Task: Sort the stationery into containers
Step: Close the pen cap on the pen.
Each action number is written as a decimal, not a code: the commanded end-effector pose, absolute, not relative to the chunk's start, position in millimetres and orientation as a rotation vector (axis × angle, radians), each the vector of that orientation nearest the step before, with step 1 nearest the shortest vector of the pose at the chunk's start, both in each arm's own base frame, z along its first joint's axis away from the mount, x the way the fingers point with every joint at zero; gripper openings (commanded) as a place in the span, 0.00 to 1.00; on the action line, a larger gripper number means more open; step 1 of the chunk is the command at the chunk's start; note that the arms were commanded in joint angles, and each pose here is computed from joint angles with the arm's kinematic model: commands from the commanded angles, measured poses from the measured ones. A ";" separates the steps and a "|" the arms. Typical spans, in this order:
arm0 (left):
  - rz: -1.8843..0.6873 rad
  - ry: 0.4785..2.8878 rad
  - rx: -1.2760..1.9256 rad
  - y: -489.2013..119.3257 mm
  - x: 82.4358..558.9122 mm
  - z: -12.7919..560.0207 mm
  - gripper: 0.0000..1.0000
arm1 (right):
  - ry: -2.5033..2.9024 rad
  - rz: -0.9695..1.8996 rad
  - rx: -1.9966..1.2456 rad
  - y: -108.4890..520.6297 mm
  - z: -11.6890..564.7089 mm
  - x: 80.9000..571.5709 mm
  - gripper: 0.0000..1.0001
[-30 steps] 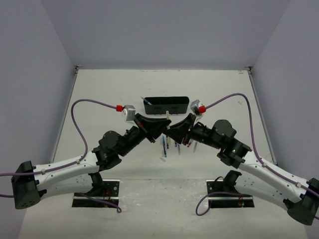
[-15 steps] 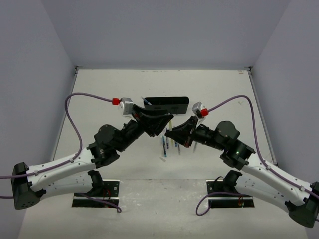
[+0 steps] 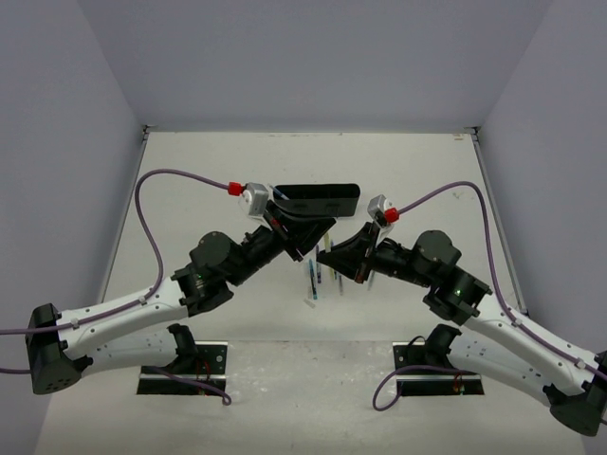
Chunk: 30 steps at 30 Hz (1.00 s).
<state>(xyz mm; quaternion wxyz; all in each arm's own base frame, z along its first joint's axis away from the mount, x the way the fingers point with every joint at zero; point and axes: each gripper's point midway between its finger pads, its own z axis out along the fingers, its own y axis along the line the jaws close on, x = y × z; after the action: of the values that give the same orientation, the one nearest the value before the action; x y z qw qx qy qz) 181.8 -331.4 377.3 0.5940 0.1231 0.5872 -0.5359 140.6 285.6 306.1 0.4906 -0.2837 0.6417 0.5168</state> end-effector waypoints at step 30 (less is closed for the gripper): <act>-1.060 1.692 0.238 -338.7 179.7 276.5 0.00 | 1.501 1.037 -0.643 287.4 379.1 206.6 0.47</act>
<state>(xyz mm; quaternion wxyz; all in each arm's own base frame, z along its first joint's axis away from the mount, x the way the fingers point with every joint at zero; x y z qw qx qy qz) 190.3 -317.9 385.9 0.6025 0.0074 0.5431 -0.5848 161.1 291.9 329.3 0.4179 -0.3286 0.7169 0.4511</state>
